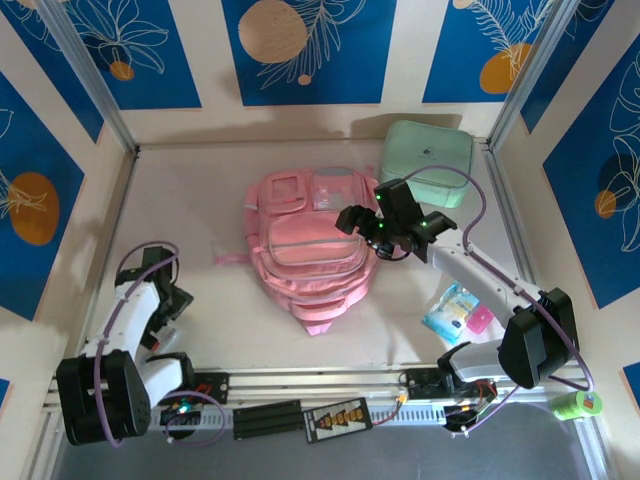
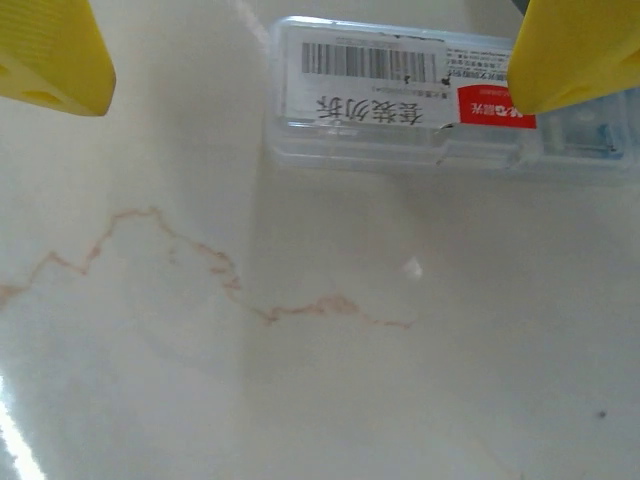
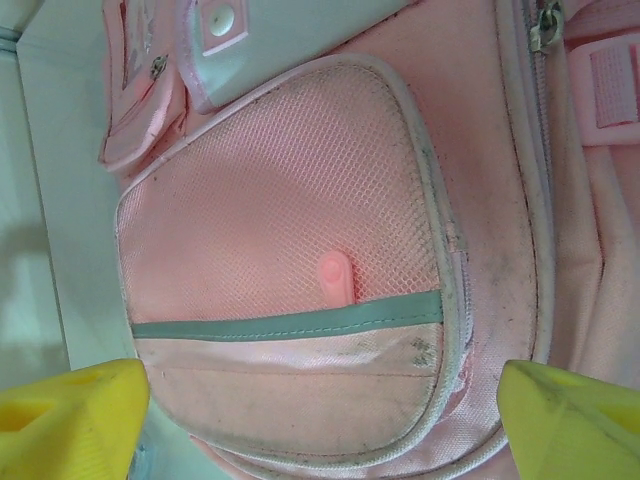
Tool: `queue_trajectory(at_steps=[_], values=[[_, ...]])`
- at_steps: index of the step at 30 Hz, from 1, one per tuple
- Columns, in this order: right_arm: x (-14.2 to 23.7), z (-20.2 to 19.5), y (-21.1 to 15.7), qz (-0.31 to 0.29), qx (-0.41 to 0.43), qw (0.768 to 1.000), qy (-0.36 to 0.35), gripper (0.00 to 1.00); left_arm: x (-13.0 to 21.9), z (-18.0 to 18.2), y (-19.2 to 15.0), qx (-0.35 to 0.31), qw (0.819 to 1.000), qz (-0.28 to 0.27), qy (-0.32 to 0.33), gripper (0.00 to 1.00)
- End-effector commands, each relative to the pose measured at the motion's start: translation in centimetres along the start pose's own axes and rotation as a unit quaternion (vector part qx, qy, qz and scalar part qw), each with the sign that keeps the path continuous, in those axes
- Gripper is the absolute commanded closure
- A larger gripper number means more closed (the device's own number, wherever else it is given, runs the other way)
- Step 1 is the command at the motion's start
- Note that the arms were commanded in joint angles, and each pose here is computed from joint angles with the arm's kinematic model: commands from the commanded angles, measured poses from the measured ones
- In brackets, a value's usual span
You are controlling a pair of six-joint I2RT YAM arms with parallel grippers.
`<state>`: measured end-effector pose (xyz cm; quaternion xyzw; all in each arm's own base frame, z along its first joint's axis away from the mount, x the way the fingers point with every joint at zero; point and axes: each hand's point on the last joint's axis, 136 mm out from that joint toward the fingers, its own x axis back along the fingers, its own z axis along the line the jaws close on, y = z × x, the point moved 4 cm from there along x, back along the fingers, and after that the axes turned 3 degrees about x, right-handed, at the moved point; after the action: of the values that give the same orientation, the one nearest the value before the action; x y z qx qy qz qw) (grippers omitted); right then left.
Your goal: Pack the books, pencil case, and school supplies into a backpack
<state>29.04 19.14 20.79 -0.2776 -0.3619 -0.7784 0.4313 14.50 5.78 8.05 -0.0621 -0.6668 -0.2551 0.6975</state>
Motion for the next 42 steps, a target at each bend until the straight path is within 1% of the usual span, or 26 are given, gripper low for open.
queue_trajectory(at_steps=[1, 6, 12, 15, 17, 19, 23, 27, 31, 33, 37, 39, 42], values=[[0.5, 0.7, 0.5, -0.008, 0.005, 1.0, 0.0, 0.09, -0.6, 0.9, -0.6, 0.029, 0.999, 0.018, 0.01, 0.0], [0.4, 0.6, 0.5, -0.009, 0.0, 1.0, -0.002, 0.09, -0.8, 1.6, -0.8, 0.05, 0.998, 0.018, 0.028, 0.0], [0.1, 0.6, 0.6, -0.005, -0.006, 1.0, -0.004, 0.09, -1.5, 0.9, -1.6, 0.061, 0.997, 0.041, 0.006, 0.01], [0.0, 0.5, 0.5, -0.004, -0.006, 1.0, -0.005, 0.09, -1.6, -0.4, -2.1, 0.06, 0.996, 0.059, -0.036, 0.02], [-0.1, 0.5, 0.6, -0.005, -0.009, 1.0, -0.006, 0.09, -1.5, -1.7, -2.2, 0.053, 0.994, 0.058, -0.077, 0.03], [-0.2, 0.5, 0.6, -0.003, -0.01, 1.0, -0.005, 0.09, -1.1, -2.5, -2.0, 0.047, 0.993, 0.048, -0.098, 0.03], [-0.2, 0.6, 0.6, -0.003, -0.012, 1.0, -0.003, 0.09, -0.7, -3.9, -1.9, 0.027, 0.992, 0.035, -0.115, 0.02], [-0.3, 0.3, 0.6, -0.004, -0.014, 1.0, -0.004, 0.09, -0.3, -6.6, -2.3, -0.026, 0.99, 0.028, -0.135, 0.02], [-0.1, 0.4, 0.6, -0.001, -0.023, 1.0, 0.004, 0.1, 0.0, -10.6, -3.7, -0.086, 0.982, 0.029, -0.167, 0.01], [0.1, 0.4, 0.6, -0.005, -0.025, 1.0, 0.009, 0.09, 0.4, -13.1, -4.8, -0.127, 0.971, 0.042, -0.197, 0.03], [0.4, 0.2, 0.6, -0.012, -0.029, 0.999, 0.01, 0.09, 2.3, -17.0, -6.8, -0.211, 0.953, 0.045, -0.213, 0.03], [0.4, -0.1, 0.5, -0.011, -0.029, 0.999, 0.008, 0.09, 3.3, -18.1, -7.2, -0.238, 0.945, 0.039, -0.22, 0.03], [0.3, -0.4, 0.2, -0.008, -0.033, 0.999, 0.008, 0.1, 5.1, -19.0, -6.8, -0.27, 0.934, 0.024, -0.231, 0.02]])
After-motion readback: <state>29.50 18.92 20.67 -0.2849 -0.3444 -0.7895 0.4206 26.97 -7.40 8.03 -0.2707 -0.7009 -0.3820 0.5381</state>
